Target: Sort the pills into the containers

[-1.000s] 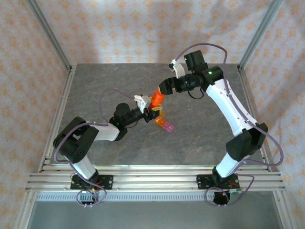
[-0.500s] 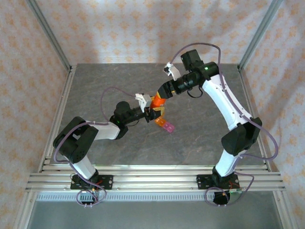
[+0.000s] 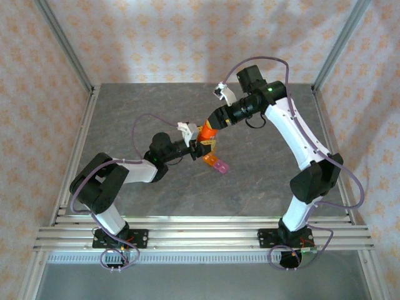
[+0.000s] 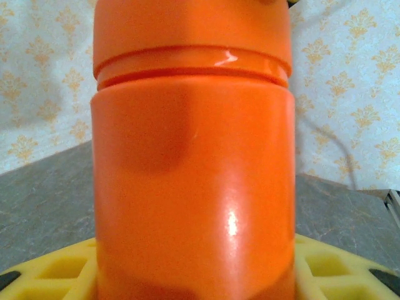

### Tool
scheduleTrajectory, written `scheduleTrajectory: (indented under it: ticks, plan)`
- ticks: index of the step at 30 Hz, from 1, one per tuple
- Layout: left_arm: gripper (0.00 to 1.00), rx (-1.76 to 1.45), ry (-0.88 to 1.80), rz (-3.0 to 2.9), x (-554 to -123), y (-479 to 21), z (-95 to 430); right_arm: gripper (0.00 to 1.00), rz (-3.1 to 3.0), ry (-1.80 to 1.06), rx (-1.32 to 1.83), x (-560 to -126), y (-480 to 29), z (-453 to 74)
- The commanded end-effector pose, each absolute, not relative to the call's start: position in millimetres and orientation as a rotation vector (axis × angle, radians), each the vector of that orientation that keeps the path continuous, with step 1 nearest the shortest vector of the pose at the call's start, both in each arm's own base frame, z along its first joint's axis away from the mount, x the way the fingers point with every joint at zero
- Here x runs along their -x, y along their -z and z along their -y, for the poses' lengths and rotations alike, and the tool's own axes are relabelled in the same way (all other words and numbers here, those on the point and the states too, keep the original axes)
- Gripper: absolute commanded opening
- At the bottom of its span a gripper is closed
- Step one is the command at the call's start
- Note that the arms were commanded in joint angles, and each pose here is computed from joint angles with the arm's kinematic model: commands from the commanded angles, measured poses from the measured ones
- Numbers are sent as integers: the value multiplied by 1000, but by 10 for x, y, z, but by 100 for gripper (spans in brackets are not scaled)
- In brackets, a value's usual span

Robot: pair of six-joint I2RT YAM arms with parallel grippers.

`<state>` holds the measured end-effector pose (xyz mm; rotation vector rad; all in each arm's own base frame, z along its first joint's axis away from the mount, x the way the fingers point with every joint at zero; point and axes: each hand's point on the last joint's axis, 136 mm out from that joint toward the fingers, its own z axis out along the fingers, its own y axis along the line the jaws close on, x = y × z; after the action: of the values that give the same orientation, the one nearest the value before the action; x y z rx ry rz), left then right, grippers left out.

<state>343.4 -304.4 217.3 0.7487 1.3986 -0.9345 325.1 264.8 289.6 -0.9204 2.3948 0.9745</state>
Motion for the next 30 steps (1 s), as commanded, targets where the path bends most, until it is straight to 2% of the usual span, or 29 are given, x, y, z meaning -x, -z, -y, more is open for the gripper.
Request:
scheduleTrajectory:
  ticks: [1, 4, 11, 17, 21, 25, 30]
  plan:
    - [0, -751, 934, -1310, -3438, -2469, 3036, 65, -2398, -1005, 940, -3211, -2908, -2680]
    - [0, -752, 933, -1309, -3440, -2478, 3036, 63, -2399, -1013, 942, -3213, -2897, -2688]
    - [0, -750, 930, -1308, -3446, -2478, 3031, 41, -2408, -1023, 922, -3230, -2885, -2701]
    - [0, -723, 897, -1303, -3484, -2527, 2994, 29, -2486, -1000, 761, -3294, -2730, -2718]
    - [0, -683, 795, -1294, -3528, -2553, 2911, 24, -2583, -885, 571, -3353, -2454, -2699]
    - [0, -635, 627, -1283, -3556, -2559, 2801, 24, -2613, -785, 331, -3437, -2237, -2685]
    - [0, -607, 494, -1280, -3542, -2536, 2762, 24, -2574, -802, 86, -3493, -2108, -2756]
